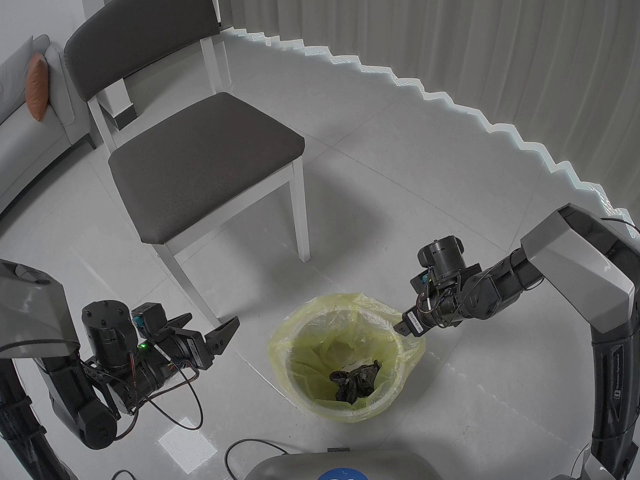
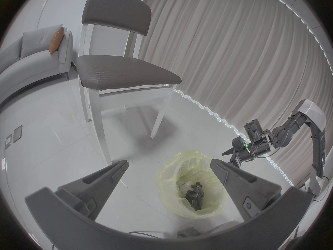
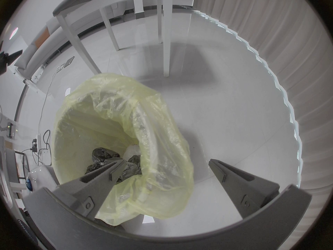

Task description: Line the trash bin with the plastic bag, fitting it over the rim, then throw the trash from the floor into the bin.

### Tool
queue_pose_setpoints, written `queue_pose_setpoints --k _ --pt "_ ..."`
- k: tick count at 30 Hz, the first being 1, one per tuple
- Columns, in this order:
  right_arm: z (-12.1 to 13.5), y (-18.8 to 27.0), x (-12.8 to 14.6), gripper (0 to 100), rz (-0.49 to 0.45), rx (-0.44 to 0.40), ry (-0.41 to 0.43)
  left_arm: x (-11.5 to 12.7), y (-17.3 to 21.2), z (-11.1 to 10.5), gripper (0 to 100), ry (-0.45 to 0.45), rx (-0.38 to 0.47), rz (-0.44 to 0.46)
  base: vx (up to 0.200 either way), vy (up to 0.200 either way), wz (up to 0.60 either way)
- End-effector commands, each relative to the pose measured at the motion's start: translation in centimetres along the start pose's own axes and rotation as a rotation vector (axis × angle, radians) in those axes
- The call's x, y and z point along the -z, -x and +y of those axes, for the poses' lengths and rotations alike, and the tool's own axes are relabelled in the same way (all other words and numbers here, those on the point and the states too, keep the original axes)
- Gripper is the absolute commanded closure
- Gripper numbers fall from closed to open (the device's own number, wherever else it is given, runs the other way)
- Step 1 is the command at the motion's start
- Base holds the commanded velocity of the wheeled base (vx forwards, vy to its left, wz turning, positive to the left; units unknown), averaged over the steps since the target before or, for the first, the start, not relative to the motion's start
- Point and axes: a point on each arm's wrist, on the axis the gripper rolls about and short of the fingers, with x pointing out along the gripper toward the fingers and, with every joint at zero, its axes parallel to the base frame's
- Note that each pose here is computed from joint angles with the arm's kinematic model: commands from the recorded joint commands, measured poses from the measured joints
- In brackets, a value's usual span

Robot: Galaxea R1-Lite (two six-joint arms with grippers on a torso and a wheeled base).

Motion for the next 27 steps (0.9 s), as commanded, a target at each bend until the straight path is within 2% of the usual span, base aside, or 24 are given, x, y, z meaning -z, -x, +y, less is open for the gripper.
queue_pose_setpoints --k 1,11,18,22,27 --pt "-1.1 0.0 0.3 0 0.006 0.015 -0.017 -0.1 0.0 0.0 0 0.001 0.004 -0.014 0.000 0.000 0.00" --pt "-1.0 -3.3 2.2 0 0.075 0.012 -0.019 -0.1 0.0 0.1 0 0.002 -0.002 -0.014 0.000 0.000 0.00" --pt "-2.1 -6.2 3.2 0 0.104 0.033 -0.043 -0.2 -0.1 0.3 0 0.003 -0.007 -0.019 0.000 0.000 0.00" --pt "-2.2 -7.2 3.0 0 0.091 0.037 -0.046 -0.1 -0.2 0.3 0 0.004 -0.008 -0.011 0.000 0.000 0.00" --pt "-2.2 -8.3 1.3 0 0.086 0.034 -0.045 0.2 -0.4 0.4 0 0.006 -0.011 0.001 0.000 0.000 0.00"
